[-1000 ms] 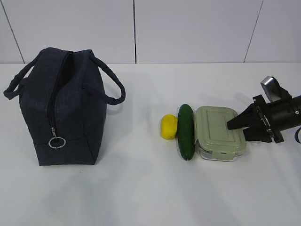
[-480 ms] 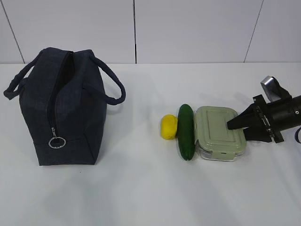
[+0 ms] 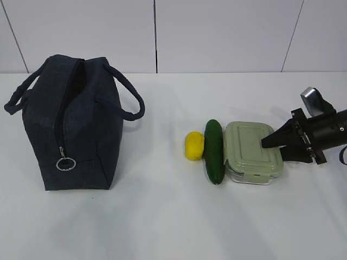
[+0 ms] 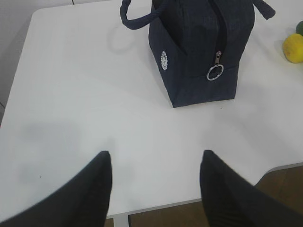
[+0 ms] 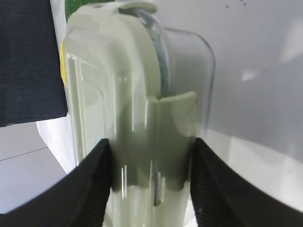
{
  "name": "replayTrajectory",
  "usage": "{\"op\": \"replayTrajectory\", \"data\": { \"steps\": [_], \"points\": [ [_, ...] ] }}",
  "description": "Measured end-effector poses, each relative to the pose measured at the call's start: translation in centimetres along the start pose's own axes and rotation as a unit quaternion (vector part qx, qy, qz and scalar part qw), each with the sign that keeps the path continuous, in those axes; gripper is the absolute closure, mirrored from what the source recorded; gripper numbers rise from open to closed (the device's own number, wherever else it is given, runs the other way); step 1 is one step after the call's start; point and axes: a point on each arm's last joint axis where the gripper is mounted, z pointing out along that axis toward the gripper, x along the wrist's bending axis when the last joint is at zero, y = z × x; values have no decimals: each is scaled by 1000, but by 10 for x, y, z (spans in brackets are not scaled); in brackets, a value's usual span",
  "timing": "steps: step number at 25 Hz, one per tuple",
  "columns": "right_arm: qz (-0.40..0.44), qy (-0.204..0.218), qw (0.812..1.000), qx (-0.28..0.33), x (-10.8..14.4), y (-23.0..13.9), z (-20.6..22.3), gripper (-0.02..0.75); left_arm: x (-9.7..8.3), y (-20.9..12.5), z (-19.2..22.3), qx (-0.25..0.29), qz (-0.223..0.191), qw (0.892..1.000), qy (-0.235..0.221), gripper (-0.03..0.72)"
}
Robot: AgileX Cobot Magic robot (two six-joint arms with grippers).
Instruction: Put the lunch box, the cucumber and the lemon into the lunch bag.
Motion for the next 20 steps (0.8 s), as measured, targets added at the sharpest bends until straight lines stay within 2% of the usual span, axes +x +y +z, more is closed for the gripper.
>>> {"op": "replayTrajectory", "data": {
  "steps": [17, 20],
  "points": [
    [13, 1, 1000, -1, 0, 0, 0, 362, 0, 0, 0, 0, 0, 1000, 0, 263],
    [7, -12, 1000, -7, 5, 1, -4, 362, 0, 0, 0, 0, 0, 1000, 0, 263]
  ]
}}
